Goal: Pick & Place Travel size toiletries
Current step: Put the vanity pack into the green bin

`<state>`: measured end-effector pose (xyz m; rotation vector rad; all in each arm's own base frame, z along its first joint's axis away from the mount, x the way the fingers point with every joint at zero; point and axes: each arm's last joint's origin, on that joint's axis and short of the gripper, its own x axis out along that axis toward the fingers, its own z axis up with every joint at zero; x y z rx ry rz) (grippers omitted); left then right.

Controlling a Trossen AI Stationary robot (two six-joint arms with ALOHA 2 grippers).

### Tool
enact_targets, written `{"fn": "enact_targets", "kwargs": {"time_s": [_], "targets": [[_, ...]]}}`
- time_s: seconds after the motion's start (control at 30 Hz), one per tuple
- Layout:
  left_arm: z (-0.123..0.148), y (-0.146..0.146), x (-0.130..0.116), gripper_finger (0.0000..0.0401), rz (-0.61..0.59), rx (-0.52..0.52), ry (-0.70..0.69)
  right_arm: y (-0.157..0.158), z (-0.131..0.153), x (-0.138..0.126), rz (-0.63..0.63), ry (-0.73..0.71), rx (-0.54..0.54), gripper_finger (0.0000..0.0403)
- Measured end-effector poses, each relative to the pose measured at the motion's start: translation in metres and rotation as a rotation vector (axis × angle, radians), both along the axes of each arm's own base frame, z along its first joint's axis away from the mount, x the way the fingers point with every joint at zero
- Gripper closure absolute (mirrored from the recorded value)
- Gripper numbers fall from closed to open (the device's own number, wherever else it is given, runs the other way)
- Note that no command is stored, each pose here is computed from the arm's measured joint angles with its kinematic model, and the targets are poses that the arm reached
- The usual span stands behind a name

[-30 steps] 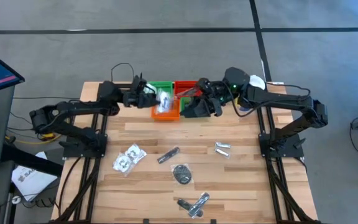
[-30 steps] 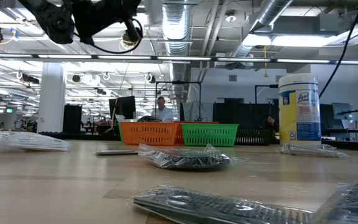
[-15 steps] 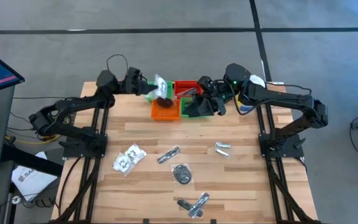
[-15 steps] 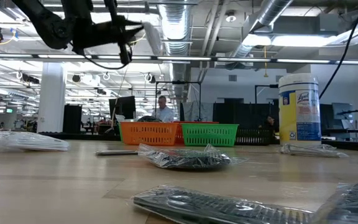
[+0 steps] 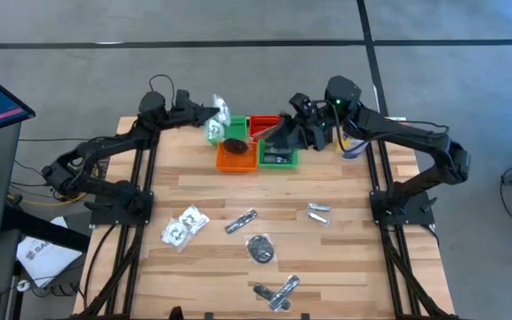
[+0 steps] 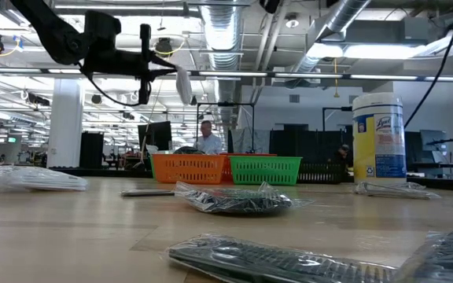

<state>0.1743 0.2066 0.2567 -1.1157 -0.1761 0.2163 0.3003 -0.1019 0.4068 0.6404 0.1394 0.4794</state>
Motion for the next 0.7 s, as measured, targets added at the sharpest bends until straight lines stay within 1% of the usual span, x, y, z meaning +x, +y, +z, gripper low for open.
{"fn": "enact_targets", "kwargs": {"time_s": [0.13,0.3,0.37,0.47,0.57,0.63,0.7], "targets": [[-0.006,0.002,-0.001,0.0401,0.028,-0.015,0.046,-0.009,-0.004,-0.006,-0.080,0.047,-0.015,0.0183],[-0.020,0.008,0.003,0.0401,0.034,-0.053,0.094,-0.017,-0.009,-0.022,-0.260,0.155,-0.062,0.0184],[-0.027,0.014,0.007,0.0401,0.025,-0.066,0.117,-0.020,-0.008,-0.027,-0.313,0.167,-0.092,0.0183],[-0.035,0.025,0.015,0.0401,0.004,-0.084,0.139,-0.023,-0.004,-0.034,-0.345,0.156,-0.100,0.0184],[-0.036,0.037,0.025,0.0401,-0.012,-0.059,0.150,-0.023,-0.001,-0.039,-0.352,0.137,-0.127,0.0183],[-0.034,0.045,0.029,0.0401,-0.014,-0.043,0.152,-0.022,-0.004,-0.041,-0.352,0.131,-0.135,0.0183],[-0.034,0.052,0.030,0.0401,-0.027,-0.051,0.156,-0.022,-0.012,-0.042,-0.356,0.135,-0.125,0.0184]]}}
